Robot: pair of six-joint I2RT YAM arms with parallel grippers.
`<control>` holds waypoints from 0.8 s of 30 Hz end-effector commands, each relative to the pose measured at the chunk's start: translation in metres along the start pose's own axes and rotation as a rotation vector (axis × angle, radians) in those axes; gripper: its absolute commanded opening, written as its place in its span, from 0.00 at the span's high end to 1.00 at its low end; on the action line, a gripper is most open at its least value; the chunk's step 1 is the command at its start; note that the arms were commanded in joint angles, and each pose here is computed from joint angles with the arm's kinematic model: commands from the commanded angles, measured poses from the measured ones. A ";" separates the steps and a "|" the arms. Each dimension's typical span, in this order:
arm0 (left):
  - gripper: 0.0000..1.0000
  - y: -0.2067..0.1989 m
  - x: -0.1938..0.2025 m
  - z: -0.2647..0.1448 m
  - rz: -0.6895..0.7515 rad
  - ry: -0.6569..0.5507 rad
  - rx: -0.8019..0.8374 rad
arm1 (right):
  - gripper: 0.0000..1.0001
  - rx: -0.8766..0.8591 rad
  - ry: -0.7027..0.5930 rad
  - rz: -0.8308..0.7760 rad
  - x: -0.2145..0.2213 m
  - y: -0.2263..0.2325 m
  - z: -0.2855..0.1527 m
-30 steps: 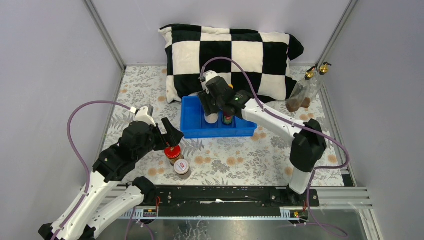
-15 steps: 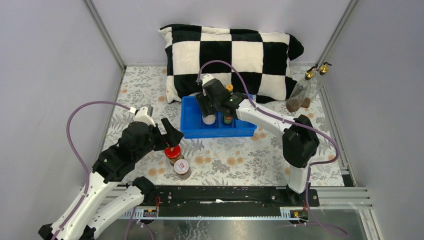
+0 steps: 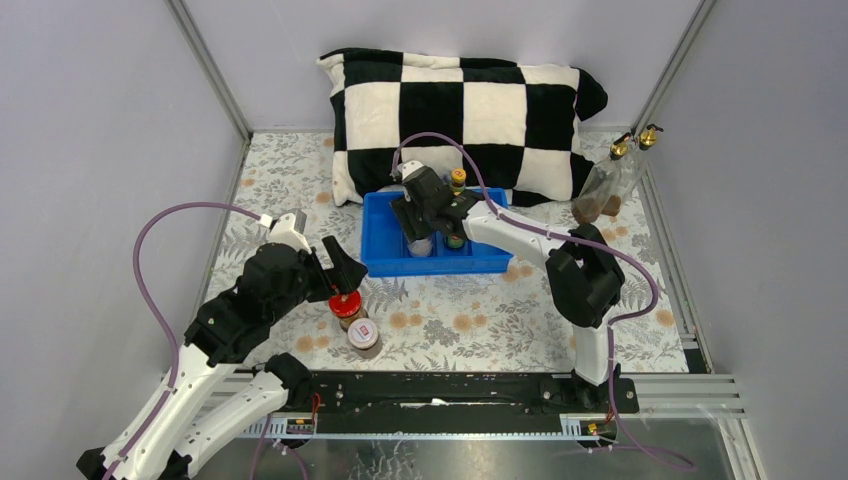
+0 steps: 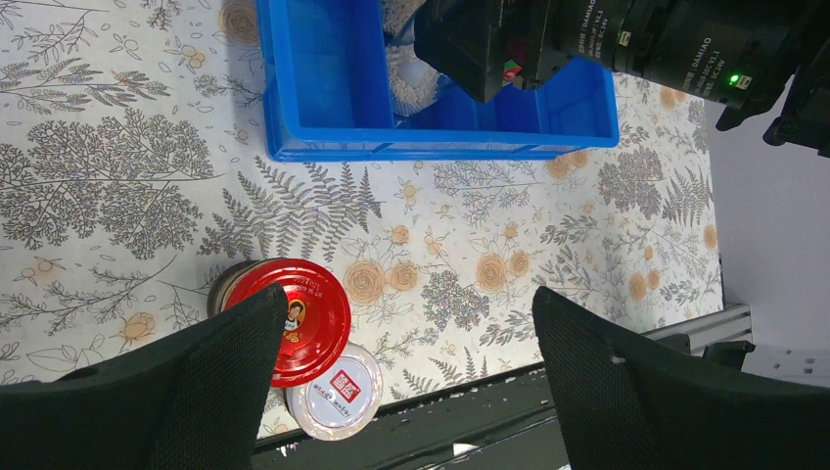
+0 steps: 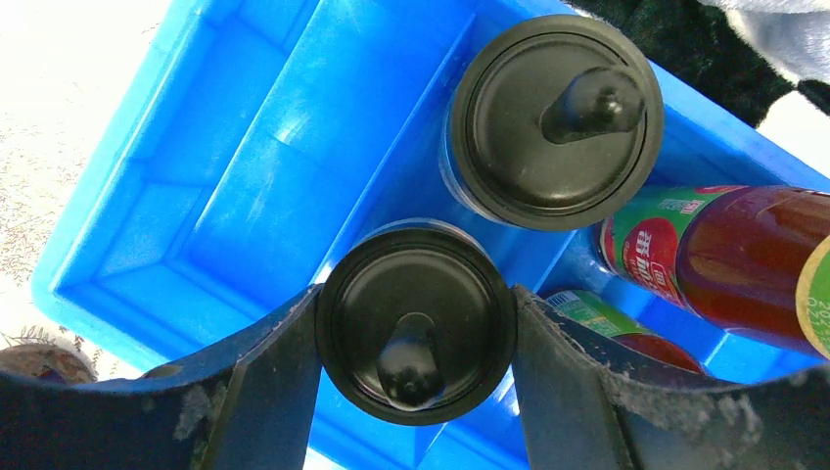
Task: Organize the condiment bottles
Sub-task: Place the bottle in the storage box.
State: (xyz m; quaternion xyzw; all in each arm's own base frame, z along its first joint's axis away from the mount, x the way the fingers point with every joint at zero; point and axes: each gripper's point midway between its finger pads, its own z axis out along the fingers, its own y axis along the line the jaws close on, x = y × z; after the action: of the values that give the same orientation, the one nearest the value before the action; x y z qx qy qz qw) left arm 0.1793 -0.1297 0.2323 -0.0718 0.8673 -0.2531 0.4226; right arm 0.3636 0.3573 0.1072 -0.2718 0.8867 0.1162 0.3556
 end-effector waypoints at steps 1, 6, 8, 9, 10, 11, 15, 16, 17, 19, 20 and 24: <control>0.01 -0.007 -0.004 -0.003 0.011 -0.016 0.034 | 0.36 -0.018 -0.079 0.004 -0.025 0.000 -0.002; 0.01 -0.008 -0.005 -0.004 0.012 -0.021 0.039 | 0.36 -0.024 -0.070 0.011 -0.020 0.001 0.002; 0.01 -0.008 -0.006 -0.005 0.013 -0.021 0.039 | 0.36 -0.028 -0.065 0.014 -0.018 0.002 0.004; 0.01 -0.007 -0.006 -0.005 0.013 -0.022 0.038 | 0.36 -0.030 -0.063 0.014 -0.016 0.002 0.004; 0.01 -0.007 -0.006 -0.005 0.014 -0.022 0.037 | 0.35 -0.032 -0.060 0.014 -0.015 0.002 0.006; 0.01 -0.008 -0.006 -0.006 0.015 -0.023 0.039 | 0.35 -0.035 -0.057 0.014 -0.013 0.003 0.006; 0.01 -0.008 -0.006 -0.005 0.015 -0.022 0.039 | 0.34 -0.041 -0.049 0.014 -0.010 0.004 0.008; 0.01 -0.008 -0.006 -0.005 0.015 -0.020 0.038 | 0.33 -0.041 -0.047 0.013 -0.009 0.004 0.008; 0.01 -0.008 -0.006 -0.005 0.015 -0.020 0.037 | 0.32 -0.041 -0.048 0.013 -0.009 0.004 0.008; 0.01 -0.008 -0.006 -0.005 0.015 -0.020 0.037 | 0.31 -0.047 -0.048 0.010 -0.010 0.005 0.007; 0.01 -0.008 -0.006 -0.005 0.016 -0.020 0.038 | 0.29 -0.054 -0.045 0.009 -0.010 0.006 0.007; 0.01 -0.009 -0.008 -0.006 0.019 -0.023 0.040 | 0.22 -0.064 -0.049 0.001 -0.016 0.007 0.002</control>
State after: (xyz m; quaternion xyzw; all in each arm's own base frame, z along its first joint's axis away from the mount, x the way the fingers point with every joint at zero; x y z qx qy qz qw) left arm 0.1784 -0.1298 0.2334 -0.0708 0.8661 -0.2556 0.4237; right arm 0.3644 0.3651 0.1049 -0.2756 0.8816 0.1352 0.3584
